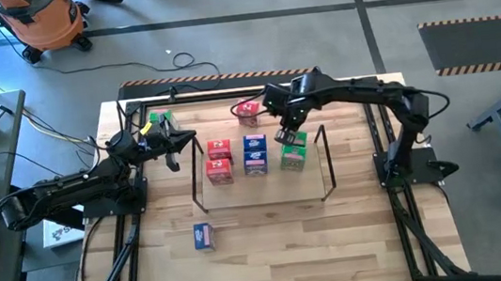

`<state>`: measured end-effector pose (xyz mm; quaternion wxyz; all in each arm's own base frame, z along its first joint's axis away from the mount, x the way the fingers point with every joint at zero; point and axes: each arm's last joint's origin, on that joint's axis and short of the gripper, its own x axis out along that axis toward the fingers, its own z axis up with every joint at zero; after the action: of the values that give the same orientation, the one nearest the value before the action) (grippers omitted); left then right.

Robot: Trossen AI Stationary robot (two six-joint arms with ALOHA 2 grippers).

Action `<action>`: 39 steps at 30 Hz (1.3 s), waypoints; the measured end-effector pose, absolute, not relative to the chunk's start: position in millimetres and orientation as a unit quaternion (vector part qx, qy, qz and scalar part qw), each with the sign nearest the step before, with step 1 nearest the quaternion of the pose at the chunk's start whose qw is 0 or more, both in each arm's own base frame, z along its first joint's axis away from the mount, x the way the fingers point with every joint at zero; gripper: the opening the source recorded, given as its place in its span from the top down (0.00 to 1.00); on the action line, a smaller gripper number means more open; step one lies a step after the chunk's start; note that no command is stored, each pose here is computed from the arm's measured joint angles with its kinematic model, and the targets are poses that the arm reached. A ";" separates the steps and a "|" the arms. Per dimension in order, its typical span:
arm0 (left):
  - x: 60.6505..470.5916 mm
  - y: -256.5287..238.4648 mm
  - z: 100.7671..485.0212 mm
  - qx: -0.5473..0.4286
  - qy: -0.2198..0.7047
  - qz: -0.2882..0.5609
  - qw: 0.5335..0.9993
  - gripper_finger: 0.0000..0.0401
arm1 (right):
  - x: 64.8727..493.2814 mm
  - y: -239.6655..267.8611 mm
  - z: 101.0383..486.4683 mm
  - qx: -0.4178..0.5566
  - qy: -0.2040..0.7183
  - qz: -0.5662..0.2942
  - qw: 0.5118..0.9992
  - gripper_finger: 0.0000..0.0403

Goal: Stack cereal on shelf
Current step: Adjust the green cereal boxes

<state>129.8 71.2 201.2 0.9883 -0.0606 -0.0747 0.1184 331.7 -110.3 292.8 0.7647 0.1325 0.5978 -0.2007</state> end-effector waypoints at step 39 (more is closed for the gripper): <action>130.0 71.2 199.9 -0.062 -0.069 0.119 0.989 1.00 | 284.7 -59.7 308.0 0.111 0.453 -0.122 0.876 1.00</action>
<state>130.0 71.2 199.9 0.9886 -0.0623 -0.0688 0.1187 284.7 -59.7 308.0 0.8759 0.1114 0.4532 -0.1222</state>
